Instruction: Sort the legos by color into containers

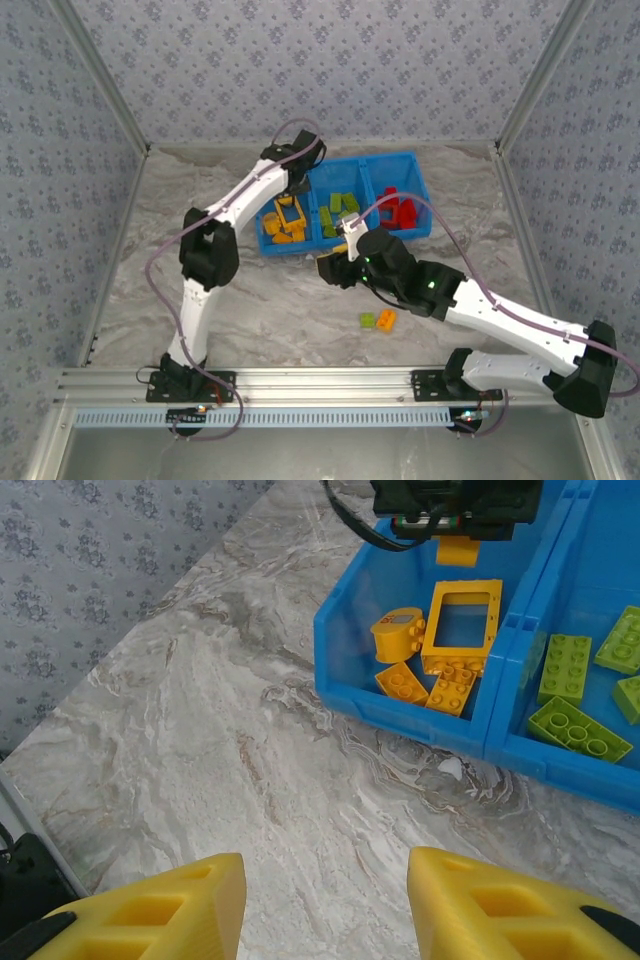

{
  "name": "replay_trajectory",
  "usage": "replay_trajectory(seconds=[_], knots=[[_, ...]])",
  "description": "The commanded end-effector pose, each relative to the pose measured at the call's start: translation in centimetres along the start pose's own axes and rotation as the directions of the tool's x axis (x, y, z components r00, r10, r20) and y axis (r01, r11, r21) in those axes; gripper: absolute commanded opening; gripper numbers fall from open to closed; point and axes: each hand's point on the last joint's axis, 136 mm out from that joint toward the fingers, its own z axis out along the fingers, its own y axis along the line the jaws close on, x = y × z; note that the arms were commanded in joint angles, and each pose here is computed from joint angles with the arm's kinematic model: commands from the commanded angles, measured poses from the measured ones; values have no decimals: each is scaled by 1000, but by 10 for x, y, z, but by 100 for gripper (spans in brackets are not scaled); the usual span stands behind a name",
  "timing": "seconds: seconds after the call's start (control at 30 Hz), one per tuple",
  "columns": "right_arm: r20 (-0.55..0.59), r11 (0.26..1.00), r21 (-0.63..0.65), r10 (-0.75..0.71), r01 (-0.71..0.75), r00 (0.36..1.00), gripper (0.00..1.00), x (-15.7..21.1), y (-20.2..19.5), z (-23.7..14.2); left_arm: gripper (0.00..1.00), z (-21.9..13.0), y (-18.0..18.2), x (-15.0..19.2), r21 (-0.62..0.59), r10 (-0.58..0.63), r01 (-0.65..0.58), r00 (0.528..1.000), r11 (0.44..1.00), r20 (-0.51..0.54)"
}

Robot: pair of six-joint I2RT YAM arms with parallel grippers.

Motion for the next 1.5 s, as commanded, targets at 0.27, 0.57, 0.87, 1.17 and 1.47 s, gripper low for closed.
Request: replay_trajectory(seconds=[0.27, 0.57, 0.87, 1.17, 1.47], knots=[[58, 999, -21, 33, -32, 998, 49, -13, -1, -8, 24, 32, 41, -1, -246, 19, -19, 1000, 969, -1], [132, 995, -97, 14, -1, 991, 50, -18, 8, -11, 26, 45, 50, 12, -317, 11, -21, 999, 948, -32], [204, 987, -105, -99, 122, 974, 55, -23, 18, 7, 32, 30, 48, 6, -298, 1, -5, 1000, 955, -14], [179, 989, -109, -79, 99, 981, 55, -17, 17, 7, 52, 1, 46, -9, -265, 13, -4, 999, 964, 29], [119, 995, 104, -5, -7, 993, 50, 4, -36, -2, 51, -90, 38, -37, -167, 1, 30, 983, 985, 181]])
